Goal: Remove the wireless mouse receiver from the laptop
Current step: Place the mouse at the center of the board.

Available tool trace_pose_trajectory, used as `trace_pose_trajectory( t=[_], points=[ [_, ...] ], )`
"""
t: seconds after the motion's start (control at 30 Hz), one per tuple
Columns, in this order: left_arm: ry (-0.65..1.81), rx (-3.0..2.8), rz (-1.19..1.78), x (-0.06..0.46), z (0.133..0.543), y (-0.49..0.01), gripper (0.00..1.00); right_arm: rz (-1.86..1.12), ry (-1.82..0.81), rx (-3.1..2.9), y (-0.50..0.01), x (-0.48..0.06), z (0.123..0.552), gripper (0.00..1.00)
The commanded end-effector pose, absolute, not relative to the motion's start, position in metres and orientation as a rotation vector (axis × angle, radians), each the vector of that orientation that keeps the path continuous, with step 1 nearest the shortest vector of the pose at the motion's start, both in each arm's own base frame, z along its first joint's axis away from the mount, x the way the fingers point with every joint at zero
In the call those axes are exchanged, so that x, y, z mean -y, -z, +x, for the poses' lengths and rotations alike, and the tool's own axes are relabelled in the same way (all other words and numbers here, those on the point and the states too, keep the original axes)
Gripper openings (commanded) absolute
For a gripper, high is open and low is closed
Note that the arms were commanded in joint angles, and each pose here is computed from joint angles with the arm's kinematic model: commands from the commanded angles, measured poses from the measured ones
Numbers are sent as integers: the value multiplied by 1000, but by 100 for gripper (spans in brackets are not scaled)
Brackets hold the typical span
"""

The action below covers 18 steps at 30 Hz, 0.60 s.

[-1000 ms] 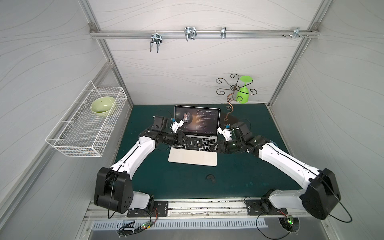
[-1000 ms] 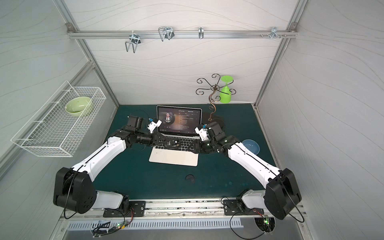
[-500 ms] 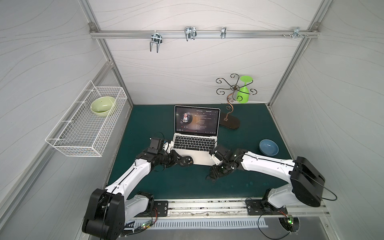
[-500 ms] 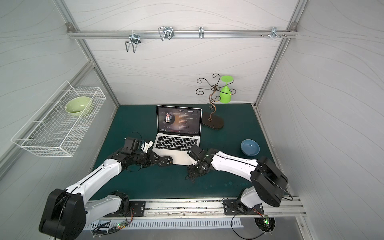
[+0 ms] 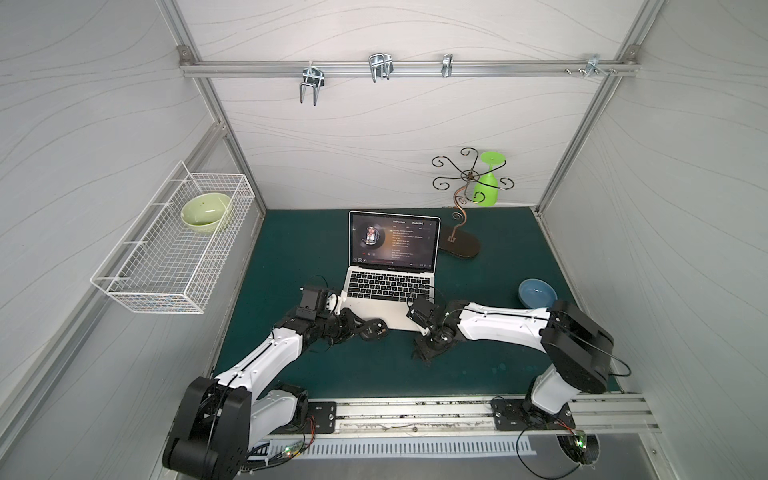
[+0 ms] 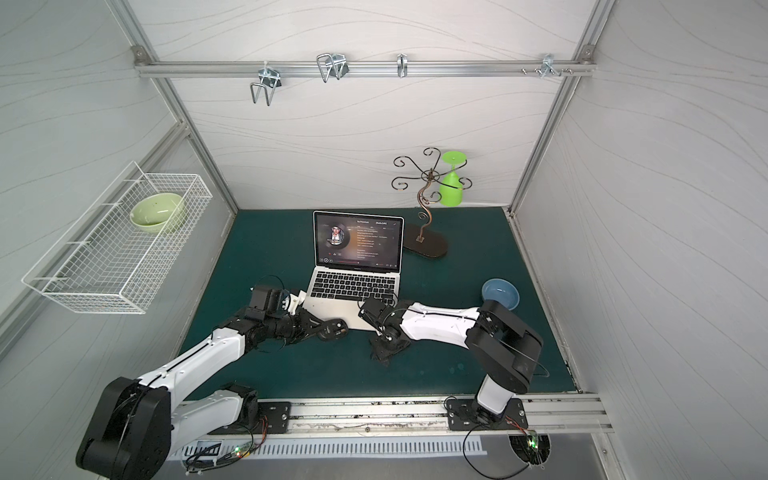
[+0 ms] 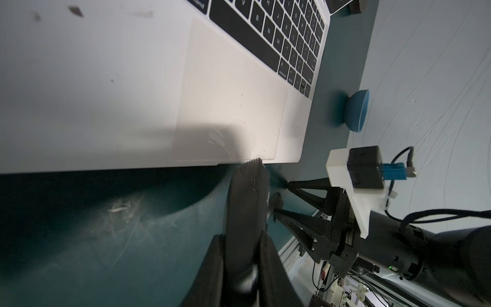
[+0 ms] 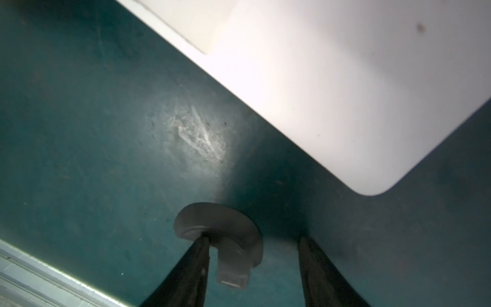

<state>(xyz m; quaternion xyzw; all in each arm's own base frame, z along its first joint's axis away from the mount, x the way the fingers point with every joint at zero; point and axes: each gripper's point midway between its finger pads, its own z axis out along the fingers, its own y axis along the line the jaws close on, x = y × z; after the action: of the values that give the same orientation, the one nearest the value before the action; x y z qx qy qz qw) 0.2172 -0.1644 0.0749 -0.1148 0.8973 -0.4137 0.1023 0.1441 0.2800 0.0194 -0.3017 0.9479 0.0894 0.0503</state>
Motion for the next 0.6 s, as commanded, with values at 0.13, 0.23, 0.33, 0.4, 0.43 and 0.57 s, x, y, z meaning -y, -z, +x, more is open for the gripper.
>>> trace_pose_trajectory(
  t=[0.13, 0.23, 0.33, 0.4, 0.43, 0.57],
  points=[
    [1284, -2632, -200, 187, 215, -83, 0, -970, -174, -2907, -5, -267, 131, 58],
    [1288, -2682, -130, 198, 205, -75, 0, -976, -216, -2891, -14, -260, 125, 59],
    [1279, -2722, -110, 203, 201, -66, 0, -1002, -338, -2858, -21, -263, 117, 60],
    [1287, -2738, -114, 204, 199, -62, 0, -1012, -359, -2858, -20, -265, 115, 60],
    [1301, -2746, -121, 205, 199, -61, 0, -1018, -355, -2864, -18, -265, 114, 60],
    [1279, -2793, -141, 205, 199, -52, 0, -1032, -312, -2875, -8, -266, 116, 60]
  ],
)
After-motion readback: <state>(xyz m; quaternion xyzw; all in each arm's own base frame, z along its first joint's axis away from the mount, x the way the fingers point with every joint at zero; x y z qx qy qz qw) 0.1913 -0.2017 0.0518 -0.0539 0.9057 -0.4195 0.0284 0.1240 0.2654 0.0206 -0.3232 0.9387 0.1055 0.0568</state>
